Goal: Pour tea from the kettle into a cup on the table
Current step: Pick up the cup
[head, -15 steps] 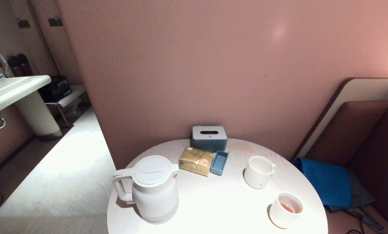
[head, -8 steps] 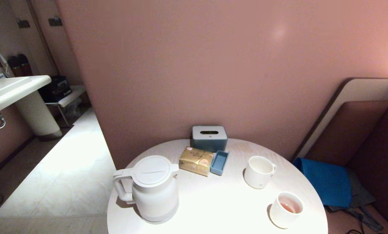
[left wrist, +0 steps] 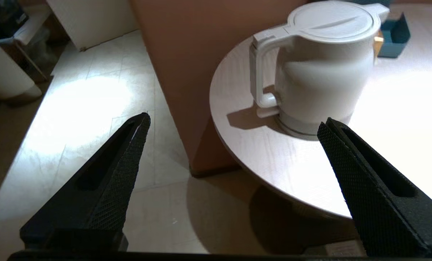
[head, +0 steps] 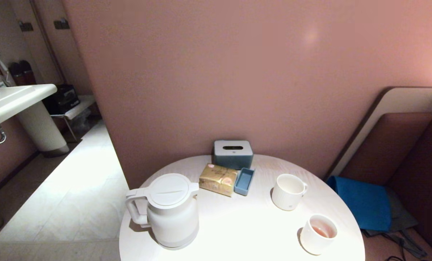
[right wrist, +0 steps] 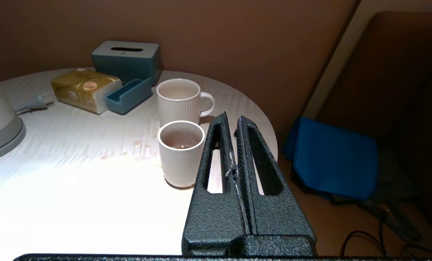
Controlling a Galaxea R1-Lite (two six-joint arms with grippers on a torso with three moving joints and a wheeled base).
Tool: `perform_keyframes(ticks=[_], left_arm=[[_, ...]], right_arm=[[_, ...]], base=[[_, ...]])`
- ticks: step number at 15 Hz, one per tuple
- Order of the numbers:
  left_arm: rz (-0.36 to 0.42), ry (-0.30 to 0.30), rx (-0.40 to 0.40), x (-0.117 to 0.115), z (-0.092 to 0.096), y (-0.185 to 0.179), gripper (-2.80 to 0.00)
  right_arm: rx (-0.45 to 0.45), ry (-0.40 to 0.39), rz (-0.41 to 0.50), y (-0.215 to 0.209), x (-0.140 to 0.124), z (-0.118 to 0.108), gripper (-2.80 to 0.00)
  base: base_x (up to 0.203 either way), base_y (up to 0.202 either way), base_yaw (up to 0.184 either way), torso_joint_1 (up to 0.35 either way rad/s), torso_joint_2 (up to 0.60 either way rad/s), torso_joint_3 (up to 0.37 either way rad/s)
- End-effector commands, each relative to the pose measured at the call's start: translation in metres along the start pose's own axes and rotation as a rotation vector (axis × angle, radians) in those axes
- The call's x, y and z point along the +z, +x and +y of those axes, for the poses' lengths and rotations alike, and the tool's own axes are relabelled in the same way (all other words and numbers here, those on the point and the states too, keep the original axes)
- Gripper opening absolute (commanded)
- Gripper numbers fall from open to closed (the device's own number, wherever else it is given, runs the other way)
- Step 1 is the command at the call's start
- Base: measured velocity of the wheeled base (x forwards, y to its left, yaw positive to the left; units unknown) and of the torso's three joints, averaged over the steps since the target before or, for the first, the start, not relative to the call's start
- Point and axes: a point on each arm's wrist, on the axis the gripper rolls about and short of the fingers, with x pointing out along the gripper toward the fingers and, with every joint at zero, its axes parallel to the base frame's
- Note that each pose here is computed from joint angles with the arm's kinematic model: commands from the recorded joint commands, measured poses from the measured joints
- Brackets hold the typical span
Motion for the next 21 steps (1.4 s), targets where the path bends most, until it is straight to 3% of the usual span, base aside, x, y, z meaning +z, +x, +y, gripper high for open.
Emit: perform_keyframes(ticks=[1,3,4,7,9,12,17,18,21], left_arm=[[-0.021,0.018,-0.006,-0.003,-0.001,-0.004,0.0],[-0.02,0.002,0.006,-0.009,-0.002,-0.008,0.0],[-0.015,-0.003,0.05,-0.013,-0.001,-0.009,0.0],[-0.091,0.028,0.111,-0.021,-0.002,-0.017,0.0],[-0.071,0.017,0.111,-0.027,-0.003,-0.019,0.0],[-0.074,-0.051,0.111,-0.027,-0.003,-0.019,0.0],[-0.075,-0.055,0.111,-0.027,-0.003,-0.019,0.0],[-0.075,-0.055,0.111,-0.027,-0.003,-0.019,-2.8],[-0.075,-0.055,0.111,-0.027,-0.003,-0.019,-2.8]], right_arm=[[0.001,-0.001,0.001,0.0,0.0,0.0,-2.8],[0.001,-0.001,-0.001,0.0,0.0,0.0,-2.8],[0.001,-0.001,0.001,0.0,0.0,0.0,-2.8],[0.001,-0.001,0.0,0.0,0.0,0.0,-2.8],[0.001,-0.001,0.001,0.0,0.0,0.0,-2.8],[0.001,-0.001,0.001,0.0,0.0,0.0,-2.8],[0.001,-0.001,0.0,0.0,0.0,0.0,-2.8],[0.001,-0.001,0.001,0.0,0.0,0.0,-2.8],[0.001,-0.001,-0.001,0.0,0.0,0.0,-2.8]], base=[[0.0,0.0,0.0,0.0,0.0,0.0],[0.0,0.0,0.0,0.0,0.0,0.0],[0.0,0.0,0.0,0.0,0.0,0.0],[0.0,0.0,0.0,0.0,0.0,0.0],[0.0,0.0,0.0,0.0,0.0,0.0],[0.0,0.0,0.0,0.0,0.0,0.0],[0.0,0.0,0.0,0.0,0.0,0.0],[0.0,0.0,0.0,0.0,0.0,0.0],[0.0,0.0,0.0,0.0,0.0,0.0]])
